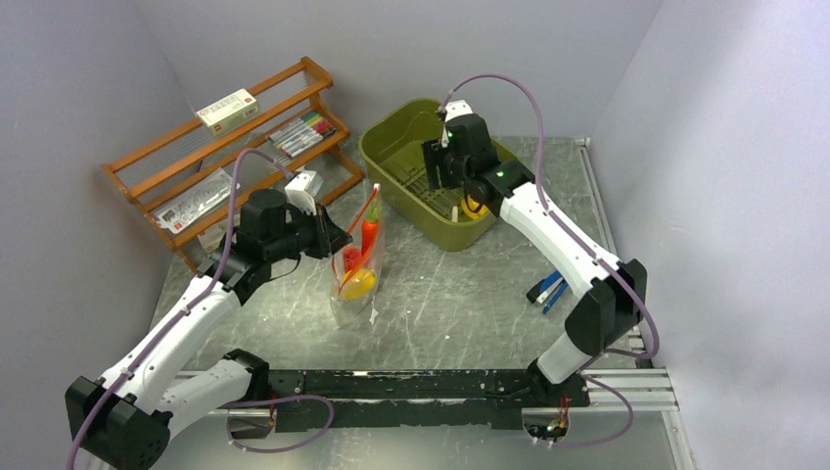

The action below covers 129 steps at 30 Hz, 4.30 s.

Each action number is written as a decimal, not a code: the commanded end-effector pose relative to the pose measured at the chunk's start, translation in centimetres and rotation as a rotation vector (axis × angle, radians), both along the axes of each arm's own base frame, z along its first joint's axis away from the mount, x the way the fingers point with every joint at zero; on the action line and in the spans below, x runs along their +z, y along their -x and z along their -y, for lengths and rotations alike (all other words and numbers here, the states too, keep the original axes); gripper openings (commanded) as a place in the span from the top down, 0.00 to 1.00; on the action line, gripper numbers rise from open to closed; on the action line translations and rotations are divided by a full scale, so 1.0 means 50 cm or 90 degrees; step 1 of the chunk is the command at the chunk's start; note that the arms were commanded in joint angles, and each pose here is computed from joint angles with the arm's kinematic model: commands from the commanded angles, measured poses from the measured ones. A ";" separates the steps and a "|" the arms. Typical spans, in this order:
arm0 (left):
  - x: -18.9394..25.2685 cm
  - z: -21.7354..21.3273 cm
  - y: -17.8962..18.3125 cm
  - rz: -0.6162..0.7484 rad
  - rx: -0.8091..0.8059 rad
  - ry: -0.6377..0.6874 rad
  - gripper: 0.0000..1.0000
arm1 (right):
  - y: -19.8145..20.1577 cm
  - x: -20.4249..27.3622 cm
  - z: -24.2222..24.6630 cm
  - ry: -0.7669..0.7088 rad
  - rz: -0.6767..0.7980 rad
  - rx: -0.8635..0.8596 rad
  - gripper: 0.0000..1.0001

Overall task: Place the food in the zip-top bag and seal the zipper
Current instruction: Pick up the fake vegetable at the center of the board.

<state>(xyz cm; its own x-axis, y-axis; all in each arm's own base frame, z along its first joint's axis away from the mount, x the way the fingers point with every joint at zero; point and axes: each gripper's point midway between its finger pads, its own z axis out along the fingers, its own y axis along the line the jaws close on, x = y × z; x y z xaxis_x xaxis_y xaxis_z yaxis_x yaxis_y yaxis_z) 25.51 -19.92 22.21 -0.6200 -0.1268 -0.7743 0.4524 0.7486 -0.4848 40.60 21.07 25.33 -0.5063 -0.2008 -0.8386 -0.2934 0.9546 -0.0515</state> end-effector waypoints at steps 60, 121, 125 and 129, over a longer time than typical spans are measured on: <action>-0.041 -0.014 0.038 -0.028 0.006 0.010 0.93 | -0.112 -0.342 0.201 0.217 -0.330 -0.136 0.25; 0.045 -0.009 -0.031 0.058 0.050 0.035 0.93 | -0.075 0.151 0.083 -0.203 0.119 -0.026 0.52; 0.057 0.000 -0.029 0.067 0.035 0.047 0.93 | -0.035 0.187 0.034 -0.282 0.121 0.021 0.53; 0.062 0.010 -0.023 0.070 0.021 0.069 0.93 | 0.010 0.226 -0.024 -0.358 0.125 0.074 0.53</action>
